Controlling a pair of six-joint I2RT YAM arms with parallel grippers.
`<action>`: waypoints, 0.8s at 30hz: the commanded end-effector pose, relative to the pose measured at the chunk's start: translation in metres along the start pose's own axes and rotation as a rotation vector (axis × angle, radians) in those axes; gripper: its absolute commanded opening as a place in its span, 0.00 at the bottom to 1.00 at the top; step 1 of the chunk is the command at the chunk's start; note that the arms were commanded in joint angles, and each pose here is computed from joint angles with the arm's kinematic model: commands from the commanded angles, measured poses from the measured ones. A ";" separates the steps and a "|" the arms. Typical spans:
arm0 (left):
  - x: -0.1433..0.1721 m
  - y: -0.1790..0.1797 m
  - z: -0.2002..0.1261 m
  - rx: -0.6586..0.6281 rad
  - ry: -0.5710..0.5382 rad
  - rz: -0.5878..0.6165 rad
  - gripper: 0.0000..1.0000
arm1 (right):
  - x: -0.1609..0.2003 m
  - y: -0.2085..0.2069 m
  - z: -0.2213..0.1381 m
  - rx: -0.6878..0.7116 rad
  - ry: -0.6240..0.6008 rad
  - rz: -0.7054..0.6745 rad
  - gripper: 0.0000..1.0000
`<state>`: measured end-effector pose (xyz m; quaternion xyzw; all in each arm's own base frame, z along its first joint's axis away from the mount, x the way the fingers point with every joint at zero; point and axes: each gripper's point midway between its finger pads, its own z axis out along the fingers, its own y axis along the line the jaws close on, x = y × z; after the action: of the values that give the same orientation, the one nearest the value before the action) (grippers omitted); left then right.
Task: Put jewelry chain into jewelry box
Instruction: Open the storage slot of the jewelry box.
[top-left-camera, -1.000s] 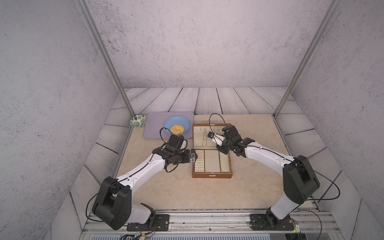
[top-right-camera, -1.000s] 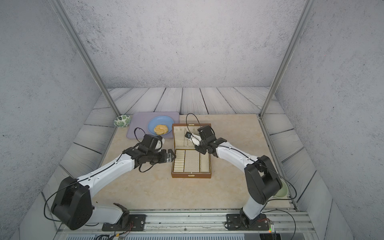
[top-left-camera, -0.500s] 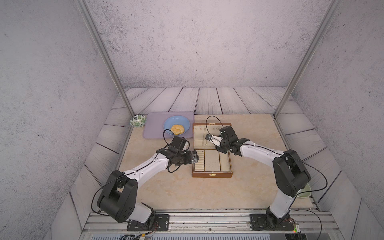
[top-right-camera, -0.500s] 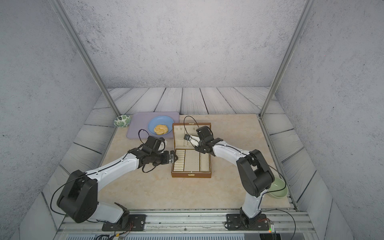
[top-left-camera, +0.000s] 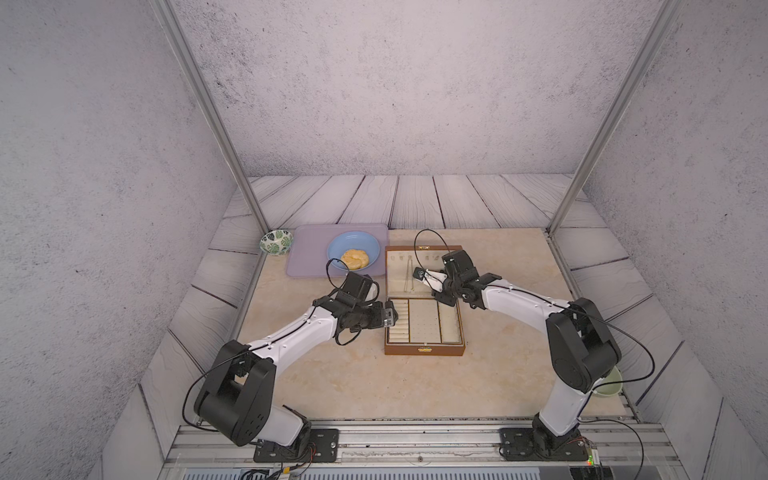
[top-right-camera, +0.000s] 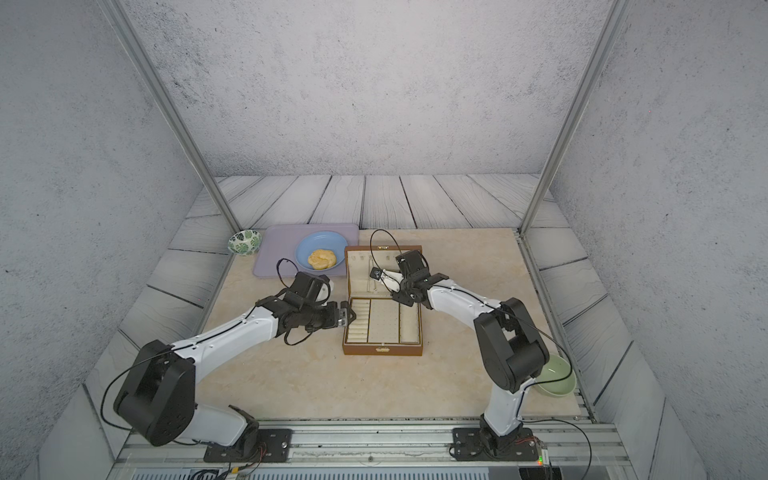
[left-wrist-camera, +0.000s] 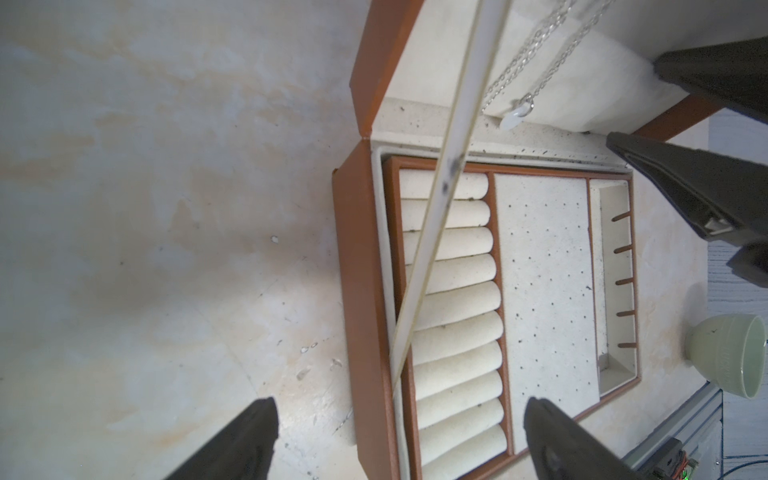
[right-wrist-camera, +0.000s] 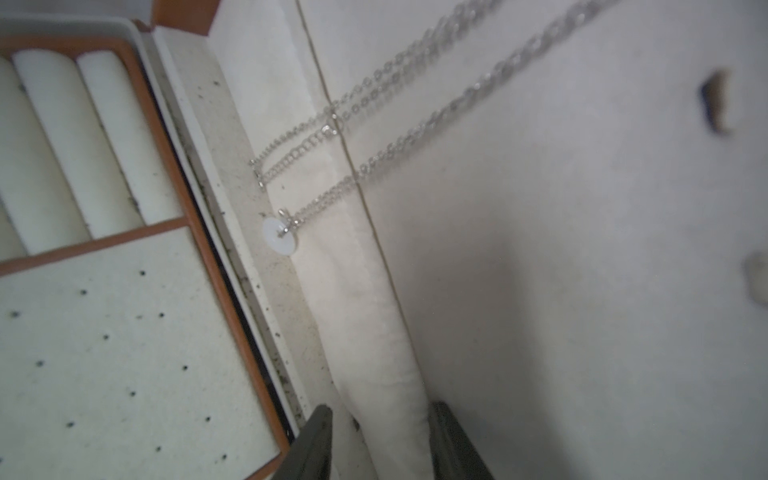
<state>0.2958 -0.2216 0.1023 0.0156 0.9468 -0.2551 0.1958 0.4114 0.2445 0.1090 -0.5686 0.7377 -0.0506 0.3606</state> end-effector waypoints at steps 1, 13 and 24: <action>0.002 0.000 0.002 -0.001 0.006 0.001 0.98 | -0.005 -0.021 -0.003 0.090 -0.025 -0.007 0.43; 0.019 0.010 0.018 -0.069 0.058 -0.006 0.99 | -0.013 -0.017 -0.006 0.050 -0.050 -0.031 0.47; 0.049 0.032 0.038 -0.177 0.096 -0.005 0.85 | -0.016 -0.019 -0.007 0.068 -0.077 -0.060 0.49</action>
<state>0.2724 -0.2264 0.0540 0.0167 0.9665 -0.2022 0.1571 0.4201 0.2480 0.1177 -0.5766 0.7184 -0.0621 0.3842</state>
